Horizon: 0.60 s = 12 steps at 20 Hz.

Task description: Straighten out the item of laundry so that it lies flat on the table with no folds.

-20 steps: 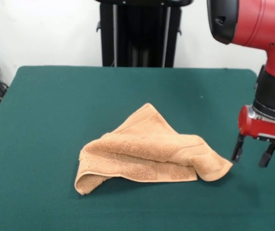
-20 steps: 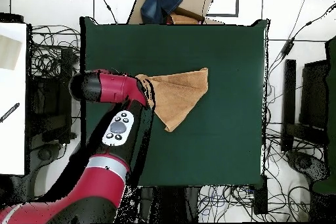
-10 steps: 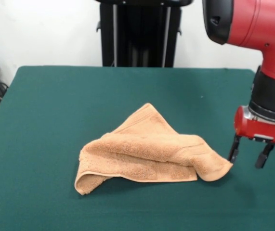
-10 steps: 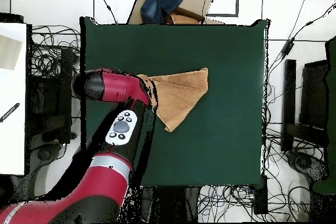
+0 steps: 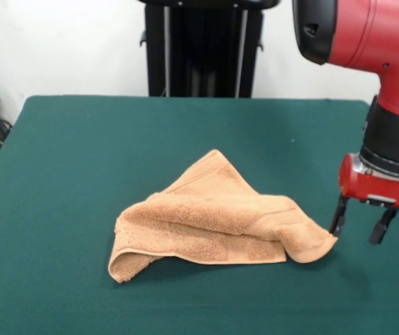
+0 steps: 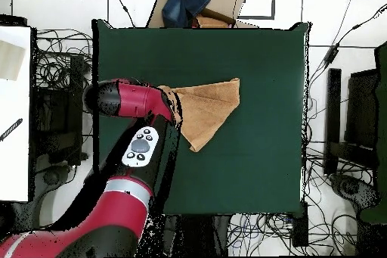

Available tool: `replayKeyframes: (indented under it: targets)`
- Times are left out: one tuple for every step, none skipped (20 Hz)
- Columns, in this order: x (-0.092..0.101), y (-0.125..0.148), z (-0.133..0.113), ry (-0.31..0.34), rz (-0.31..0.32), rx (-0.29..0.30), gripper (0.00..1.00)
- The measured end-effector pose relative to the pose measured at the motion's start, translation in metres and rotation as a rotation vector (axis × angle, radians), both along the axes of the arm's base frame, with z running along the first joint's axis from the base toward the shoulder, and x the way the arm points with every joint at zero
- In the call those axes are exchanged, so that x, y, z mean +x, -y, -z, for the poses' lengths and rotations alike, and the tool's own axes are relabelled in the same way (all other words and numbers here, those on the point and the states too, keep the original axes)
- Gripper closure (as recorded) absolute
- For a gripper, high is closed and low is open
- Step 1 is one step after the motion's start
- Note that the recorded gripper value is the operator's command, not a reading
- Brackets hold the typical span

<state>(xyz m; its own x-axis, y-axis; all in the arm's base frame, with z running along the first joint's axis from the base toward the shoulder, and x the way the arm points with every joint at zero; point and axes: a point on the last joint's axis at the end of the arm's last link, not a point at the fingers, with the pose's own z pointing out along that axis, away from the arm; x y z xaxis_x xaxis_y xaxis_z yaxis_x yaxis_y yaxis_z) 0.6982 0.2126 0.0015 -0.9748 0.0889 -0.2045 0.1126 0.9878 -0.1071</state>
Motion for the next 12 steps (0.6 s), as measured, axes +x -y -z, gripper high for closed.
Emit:
replayKeyframes:
  targets:
    - [0.0000,0.0000,0.0000,0.000,0.000,0.000,0.00]
    - [0.0000,0.0000,0.0000,0.000,0.000,0.000,0.00]
    - [0.0000,0.0000,0.0000,0.000,0.000,0.000,0.00]
    - [0.0000,0.0000,0.0000,0.000,0.000,0.000,0.00]
    - [0.0000,0.0000,0.0000,0.000,0.000,0.000,0.00]
    - [0.0000,0.0000,0.0000,0.000,0.000,0.000,0.00]
    - [0.0001,0.0001,0.0000,0.000,0.000,0.000,0.00]
    - [0.0001,0.0005,0.0001,0.000,0.001,0.000,0.00]
    - [0.0002,0.0009,0.0001,0.000,0.001,0.000,0.00]
    - [0.0004,0.0019,0.0001,0.000,0.003,0.000,0.00]
    - [0.0005,0.0025,0.0001,0.000,0.004,0.000,0.00]
    - [0.0007,0.0034,0.0002,-0.001,0.005,0.000,0.00]
